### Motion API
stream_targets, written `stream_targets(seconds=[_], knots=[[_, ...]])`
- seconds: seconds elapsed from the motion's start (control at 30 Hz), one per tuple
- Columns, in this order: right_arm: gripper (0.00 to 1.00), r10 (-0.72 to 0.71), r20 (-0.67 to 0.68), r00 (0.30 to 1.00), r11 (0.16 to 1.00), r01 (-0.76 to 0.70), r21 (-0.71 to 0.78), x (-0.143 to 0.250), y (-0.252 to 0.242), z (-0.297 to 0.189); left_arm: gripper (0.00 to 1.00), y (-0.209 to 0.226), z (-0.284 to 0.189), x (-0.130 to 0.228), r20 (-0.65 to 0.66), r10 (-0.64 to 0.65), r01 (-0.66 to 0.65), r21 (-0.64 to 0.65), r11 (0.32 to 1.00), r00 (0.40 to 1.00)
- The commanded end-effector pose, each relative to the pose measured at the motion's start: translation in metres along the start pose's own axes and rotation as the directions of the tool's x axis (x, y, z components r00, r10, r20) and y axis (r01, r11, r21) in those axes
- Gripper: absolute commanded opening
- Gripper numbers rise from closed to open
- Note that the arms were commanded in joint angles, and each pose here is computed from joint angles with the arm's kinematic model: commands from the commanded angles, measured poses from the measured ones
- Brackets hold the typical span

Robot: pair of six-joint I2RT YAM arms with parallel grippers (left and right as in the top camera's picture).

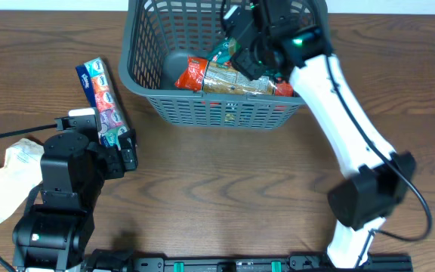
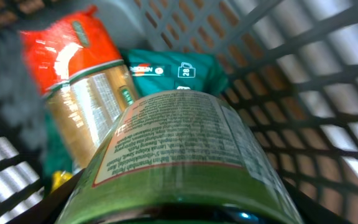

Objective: Pack container
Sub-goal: 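Lift the jar with the right gripper and release it into the basket, then raise the right gripper away and move the left arm toward the tissue pack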

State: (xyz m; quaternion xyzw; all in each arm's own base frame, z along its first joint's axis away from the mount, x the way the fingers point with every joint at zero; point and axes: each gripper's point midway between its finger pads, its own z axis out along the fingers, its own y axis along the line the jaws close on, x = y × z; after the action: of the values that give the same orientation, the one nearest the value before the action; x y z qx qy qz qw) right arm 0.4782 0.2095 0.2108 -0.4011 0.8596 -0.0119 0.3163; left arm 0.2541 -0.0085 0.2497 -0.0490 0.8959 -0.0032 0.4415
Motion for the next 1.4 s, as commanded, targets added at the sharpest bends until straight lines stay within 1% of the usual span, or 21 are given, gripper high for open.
stream_targets(seconds=[0.0,0.13,0.2,0.23,0.27,0.3,0.33,0.37,0.43,0.5,0.7,0.77,0.87,1.0,1.07,1.1,1.17,1.23,1.27,1.3,1.37], knots=[[0.01,0.114,-0.008,0.993,0.985,-0.112,0.131,0.005,-0.036,0.009,0.99,0.000,-0.004,-0.007,0.021,-0.006,0.006,-0.002,1.000,1.000],[0.01,0.204,-0.027,0.979,0.968,-0.198,0.155,0.021,-0.054,0.020,0.99,0.000,-0.004,-0.007,0.021,-0.006,0.006,-0.002,1.000,1.000],[0.02,0.291,-0.022,0.956,0.943,-0.283,0.176,0.031,-0.069,0.020,0.98,0.000,-0.004,-0.007,0.020,-0.006,0.006,-0.002,1.000,1.000],[0.05,0.327,-0.019,0.945,0.930,-0.318,0.184,0.035,-0.075,0.019,0.99,0.000,-0.004,-0.007,0.020,-0.006,0.006,-0.002,1.000,1.000],[0.18,0.382,-0.014,0.924,0.908,-0.372,0.194,0.040,-0.082,0.017,0.99,0.000,-0.004,-0.007,0.021,-0.006,0.006,-0.002,1.000,1.000],[0.50,0.427,-0.014,0.904,0.888,-0.417,0.197,0.046,-0.087,0.015,0.99,0.000,-0.004,-0.007,0.020,-0.006,0.006,-0.002,1.000,1.000],[0.79,0.462,-0.022,0.886,0.873,-0.451,0.186,0.051,-0.088,0.014,0.99,0.000,-0.004,-0.007,0.021,-0.006,0.006,-0.002,1.000,1.000],[0.99,0.486,-0.030,0.874,0.864,-0.475,0.165,0.055,-0.086,0.014,0.99,0.000,-0.004,-0.007,0.021,-0.006,0.006,-0.002,1.000,1.000],[0.99,0.502,-0.058,0.863,0.863,-0.495,0.097,0.058,-0.075,0.012,0.99,0.000,-0.004,-0.007,0.021,-0.006,0.006,-0.002,1.000,1.000],[0.99,0.485,-0.075,0.871,0.874,-0.481,0.062,0.058,-0.067,0.009,0.99,0.000,-0.004,-0.007,0.021,-0.006,0.006,-0.002,1.000,1.000],[0.99,0.465,-0.091,0.881,0.885,-0.463,0.044,0.055,-0.055,0.005,0.99,0.000,-0.004,-0.007,0.021,-0.006,0.006,-0.002,1.000,1.000],[0.99,0.454,-0.051,0.889,0.891,-0.453,0.042,0.043,-0.055,-0.002,0.99,0.000,-0.004,-0.007,0.021,-0.006,0.006,-0.002,1.000,1.000],[0.99,0.416,0.053,0.908,0.908,-0.418,0.039,0.012,-0.061,-0.028,0.99,0.000,-0.004,-0.008,0.022,-0.006,0.006,-0.002,1.000,1.000],[0.99,0.309,0.225,0.924,0.948,-0.319,0.009,-0.041,-0.061,-0.097,0.99,0.000,-0.004,-0.008,0.021,-0.006,0.006,-0.002,1.000,1.000],[0.99,0.280,0.323,0.904,0.952,-0.306,0.031,-0.062,-0.069,-0.142,0.99,0.000,-0.004,-0.007,0.021,-0.006,0.006,-0.002,1.000,1.000],[0.99,0.285,0.364,0.887,0.941,-0.331,0.068,-0.067,-0.079,-0.162,0.99,0.000,-0.005,-0.008,0.021,-0.006,0.006,-0.002,1.000,1.000],[0.99,0.416,0.447,0.792,0.823,-0.536,0.185,-0.055,-0.120,-0.207,0.99,0.000,-0.005,-0.007,0.021,-0.006,0.006,-0.002,1.000,1.000],[0.99,0.541,0.506,0.671,0.648,-0.717,0.257,-0.026,-0.152,-0.238,0.99,0.000,-0.005,-0.006,0.015,-0.003,0.003,-0.004,1.000,1.000],[0.99,0.592,0.522,0.614,0.566,-0.778,0.272,-0.006,-0.164,-0.250,0.98,0.000,-0.005,-0.006,0.016,0.006,-0.006,-0.004,1.000,1.000],[0.99,0.629,0.522,0.577,0.515,-0.811,0.276,0.010,-0.171,-0.256,0.99,0.000,-0.006,-0.008,0.021,0.005,-0.005,-0.003,1.000,1.000],[0.99,0.709,0.484,0.513,0.429,-0.858,0.282,0.046,-0.179,-0.259,0.99,0.000,-0.012,-0.017,0.035,-0.049,0.049,0.001,0.999,0.998]])
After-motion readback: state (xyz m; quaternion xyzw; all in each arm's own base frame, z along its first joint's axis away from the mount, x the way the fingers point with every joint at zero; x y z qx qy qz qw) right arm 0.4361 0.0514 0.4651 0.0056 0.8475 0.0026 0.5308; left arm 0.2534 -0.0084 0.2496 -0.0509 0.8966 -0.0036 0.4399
